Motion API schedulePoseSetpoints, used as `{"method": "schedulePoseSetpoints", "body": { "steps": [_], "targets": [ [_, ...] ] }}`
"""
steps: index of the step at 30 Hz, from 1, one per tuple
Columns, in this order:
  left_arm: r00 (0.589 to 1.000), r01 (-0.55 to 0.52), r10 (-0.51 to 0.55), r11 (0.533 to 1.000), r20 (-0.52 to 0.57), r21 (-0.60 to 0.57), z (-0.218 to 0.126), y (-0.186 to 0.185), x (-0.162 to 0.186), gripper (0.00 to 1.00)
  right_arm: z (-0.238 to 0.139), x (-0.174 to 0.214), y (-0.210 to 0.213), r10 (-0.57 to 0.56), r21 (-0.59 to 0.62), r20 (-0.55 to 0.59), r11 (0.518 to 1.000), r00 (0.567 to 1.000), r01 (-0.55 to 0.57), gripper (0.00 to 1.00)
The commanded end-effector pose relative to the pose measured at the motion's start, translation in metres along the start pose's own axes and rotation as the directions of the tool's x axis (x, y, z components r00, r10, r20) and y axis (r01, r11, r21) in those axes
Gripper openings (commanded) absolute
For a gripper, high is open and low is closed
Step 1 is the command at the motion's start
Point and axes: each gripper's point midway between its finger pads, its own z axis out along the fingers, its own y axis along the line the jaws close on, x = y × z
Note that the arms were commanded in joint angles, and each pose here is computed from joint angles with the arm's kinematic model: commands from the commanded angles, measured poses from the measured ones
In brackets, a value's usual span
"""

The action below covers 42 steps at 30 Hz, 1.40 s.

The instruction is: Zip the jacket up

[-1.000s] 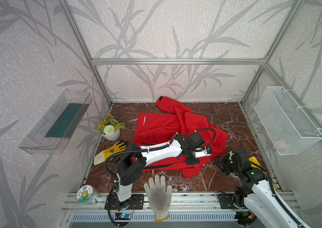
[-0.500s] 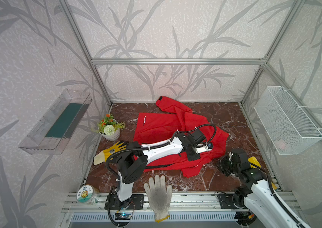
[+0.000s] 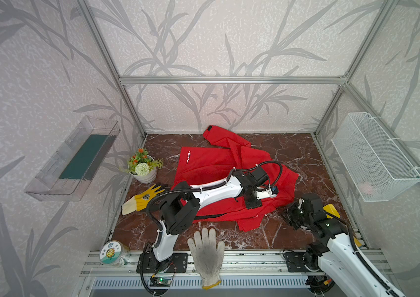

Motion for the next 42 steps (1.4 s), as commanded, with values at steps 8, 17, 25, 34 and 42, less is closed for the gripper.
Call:
{"method": "schedulePoseSetpoints", "body": {
  "steps": [8, 17, 25, 34, 42],
  "targets": [
    [0.995, -0.047, 0.041, 0.996, 0.087, 0.074, -0.024, -0.038, -0.028, 0.00, 0.001, -0.002, 0.003, 0.004, -0.014, 0.000, 1.000, 1.000, -0.004, 0.32],
    [0.998, -0.035, 0.032, 0.998, 0.047, 0.057, 0.000, -0.047, -0.014, 0.00, 0.004, -0.006, 0.007, 0.007, -0.041, 0.005, 0.999, 1.000, -0.006, 0.32],
    [0.998, -0.018, 0.017, 1.000, 0.068, 0.021, 0.014, -0.040, -0.008, 0.00, -0.002, -0.018, 0.022, -0.003, -0.066, 0.005, 0.998, 1.000, 0.003, 0.29],
    [0.975, 0.040, -0.027, 0.998, 0.219, -0.055, -0.054, -0.035, -0.024, 0.00, -0.013, -0.020, 0.056, -0.108, -0.082, -0.036, 0.991, 0.994, 0.104, 0.09],
    [0.946, 0.247, -0.210, 0.960, 0.245, -0.133, -0.089, -0.003, 0.035, 0.00, 0.006, 0.019, 0.098, -0.281, -0.112, -0.146, 0.957, 0.949, 0.266, 0.00]
  ]
}}
